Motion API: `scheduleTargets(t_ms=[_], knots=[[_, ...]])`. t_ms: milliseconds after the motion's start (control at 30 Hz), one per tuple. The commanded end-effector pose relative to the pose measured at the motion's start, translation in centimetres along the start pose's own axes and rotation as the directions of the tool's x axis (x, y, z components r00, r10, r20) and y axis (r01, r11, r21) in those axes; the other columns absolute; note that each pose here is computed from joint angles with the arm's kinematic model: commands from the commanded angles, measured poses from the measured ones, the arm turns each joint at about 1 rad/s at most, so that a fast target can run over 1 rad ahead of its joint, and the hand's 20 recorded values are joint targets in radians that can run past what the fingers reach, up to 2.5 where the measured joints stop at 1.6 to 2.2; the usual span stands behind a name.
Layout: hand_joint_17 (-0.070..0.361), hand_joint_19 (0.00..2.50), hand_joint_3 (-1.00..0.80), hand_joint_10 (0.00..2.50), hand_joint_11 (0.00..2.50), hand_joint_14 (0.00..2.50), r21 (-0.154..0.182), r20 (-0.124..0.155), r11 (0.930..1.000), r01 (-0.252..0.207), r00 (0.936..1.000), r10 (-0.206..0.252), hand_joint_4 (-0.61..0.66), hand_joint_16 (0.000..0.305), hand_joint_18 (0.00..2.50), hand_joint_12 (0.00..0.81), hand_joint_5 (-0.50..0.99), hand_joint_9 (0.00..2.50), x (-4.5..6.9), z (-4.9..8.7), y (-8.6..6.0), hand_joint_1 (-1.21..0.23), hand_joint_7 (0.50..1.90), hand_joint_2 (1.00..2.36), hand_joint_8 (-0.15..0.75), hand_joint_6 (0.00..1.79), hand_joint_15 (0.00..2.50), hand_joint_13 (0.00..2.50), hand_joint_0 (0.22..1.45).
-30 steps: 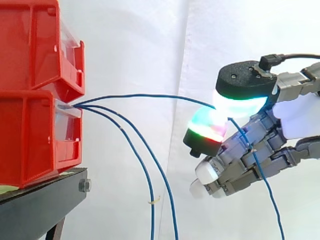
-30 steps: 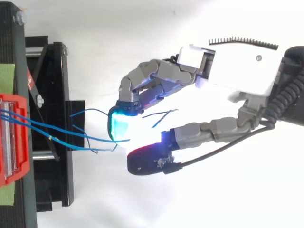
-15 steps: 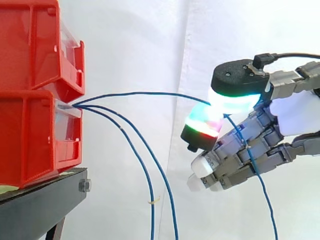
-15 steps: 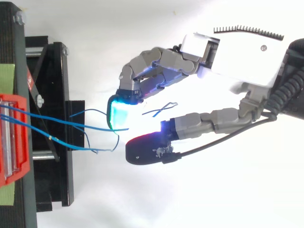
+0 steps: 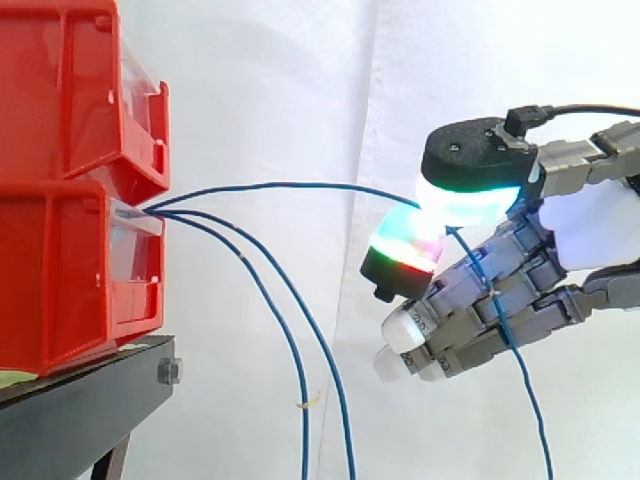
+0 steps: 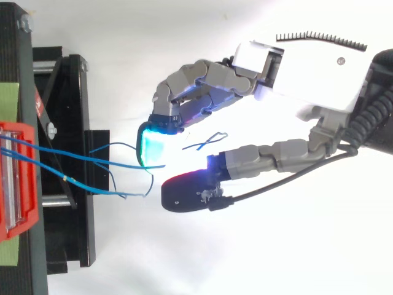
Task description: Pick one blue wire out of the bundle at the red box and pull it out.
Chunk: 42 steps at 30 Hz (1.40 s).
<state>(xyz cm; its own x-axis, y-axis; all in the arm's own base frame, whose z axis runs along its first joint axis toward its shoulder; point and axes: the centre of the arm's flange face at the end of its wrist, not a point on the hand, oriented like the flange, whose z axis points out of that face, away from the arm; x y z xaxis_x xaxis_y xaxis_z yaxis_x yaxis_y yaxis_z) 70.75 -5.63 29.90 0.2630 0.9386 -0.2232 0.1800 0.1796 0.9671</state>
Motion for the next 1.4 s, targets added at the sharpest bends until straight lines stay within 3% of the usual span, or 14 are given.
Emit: scheduleTargets(t_ms=[0,467,1367], knots=[[0.186,0.22,-0.15,0.01,0.19,0.0,0.001,0.0,1.0,0.0,1.0,0.0,-0.02,0.083,0.03,0.456,-0.05,0.73,0.01,0.02,-0.06,-0.72,1.0,1.29,0.312,0.86,0.13,0.24,0.5],[0.181,0.2,-0.18,0.0,0.12,0.0,0.001,0.0,1.0,0.0,1.0,0.0,-0.03,0.08,0.02,0.439,-0.04,0.7,0.01,0.02,-0.06,-0.69,0.94,1.44,0.292,0.86,0.14,0.31,0.47],[0.18,0.2,-0.19,0.01,0.17,0.01,-0.001,0.0,1.0,0.0,1.0,0.0,-0.02,0.08,0.03,0.439,-0.04,0.76,-0.02,-0.01,0.04,-0.7,0.94,1.43,0.289,0.86,0.15,0.32,0.47]])
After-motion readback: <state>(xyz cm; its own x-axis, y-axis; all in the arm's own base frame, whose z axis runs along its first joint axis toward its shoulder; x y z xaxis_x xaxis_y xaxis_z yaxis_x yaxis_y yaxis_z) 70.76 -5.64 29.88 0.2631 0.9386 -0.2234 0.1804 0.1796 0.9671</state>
